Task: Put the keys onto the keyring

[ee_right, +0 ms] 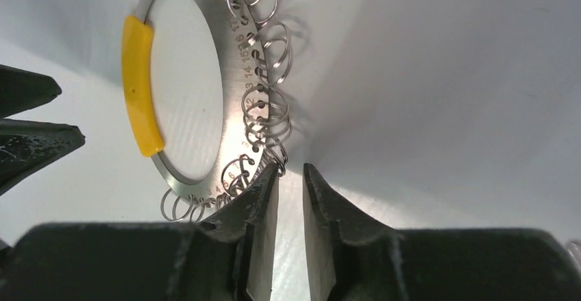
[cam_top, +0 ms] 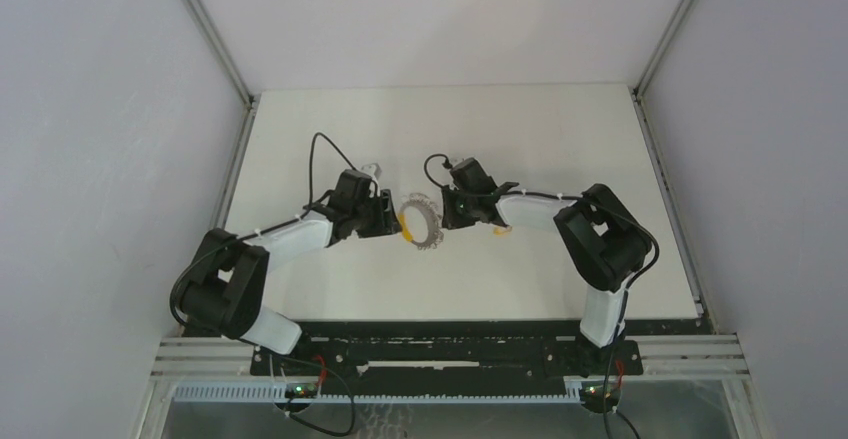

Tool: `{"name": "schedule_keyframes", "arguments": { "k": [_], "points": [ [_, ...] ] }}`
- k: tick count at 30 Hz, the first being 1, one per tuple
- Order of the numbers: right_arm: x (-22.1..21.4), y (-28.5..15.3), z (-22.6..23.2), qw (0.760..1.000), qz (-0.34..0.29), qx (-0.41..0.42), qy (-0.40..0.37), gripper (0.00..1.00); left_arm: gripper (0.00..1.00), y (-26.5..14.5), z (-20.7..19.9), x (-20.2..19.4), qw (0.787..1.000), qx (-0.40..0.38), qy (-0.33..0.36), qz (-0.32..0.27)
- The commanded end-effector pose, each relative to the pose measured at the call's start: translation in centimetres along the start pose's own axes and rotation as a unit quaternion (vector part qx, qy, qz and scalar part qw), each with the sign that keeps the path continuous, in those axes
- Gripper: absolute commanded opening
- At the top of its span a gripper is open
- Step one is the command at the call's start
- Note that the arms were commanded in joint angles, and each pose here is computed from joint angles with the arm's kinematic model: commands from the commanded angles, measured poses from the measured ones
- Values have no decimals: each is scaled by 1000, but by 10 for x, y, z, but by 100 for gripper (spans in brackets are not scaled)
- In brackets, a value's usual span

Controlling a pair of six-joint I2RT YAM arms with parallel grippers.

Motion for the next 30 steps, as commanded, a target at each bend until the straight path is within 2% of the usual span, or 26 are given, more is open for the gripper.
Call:
{"name": "schedule_keyframes", "arguments": {
  "k": [1, 6, 14, 25, 30],
  "points": [
    [9, -24, 14, 998, -34, -13, -57, 23, 54, 1, -11, 2, 999, -49, -20, -12],
    [-6, -47, 32, 990, -59, 2, -126, 34, 54, 4, -15, -1, 997, -72, -33, -11],
    [-33, -51, 73, 956, -79, 11, -282, 36, 54, 3, -15, -1, 997, -74, -35, -14],
    [-39, -31, 65, 941, -64, -66, -325, 32, 54, 0, -11, -3, 998, -59, -32, -20],
    [-42, -23, 63, 939, -57, -65, -333, 30, 54, 0, -10, -2, 998, -58, -33, -21]
  ]
}}
Point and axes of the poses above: each gripper's point midway between its finger pads, its own y axis out along the fingers, its own z axis along the line the jaws close on, x = y × z, the point moved 7 cm from there along -y, back along the fingers, and after that the axes turned 8 degrees about y, right-handed, at the moved point
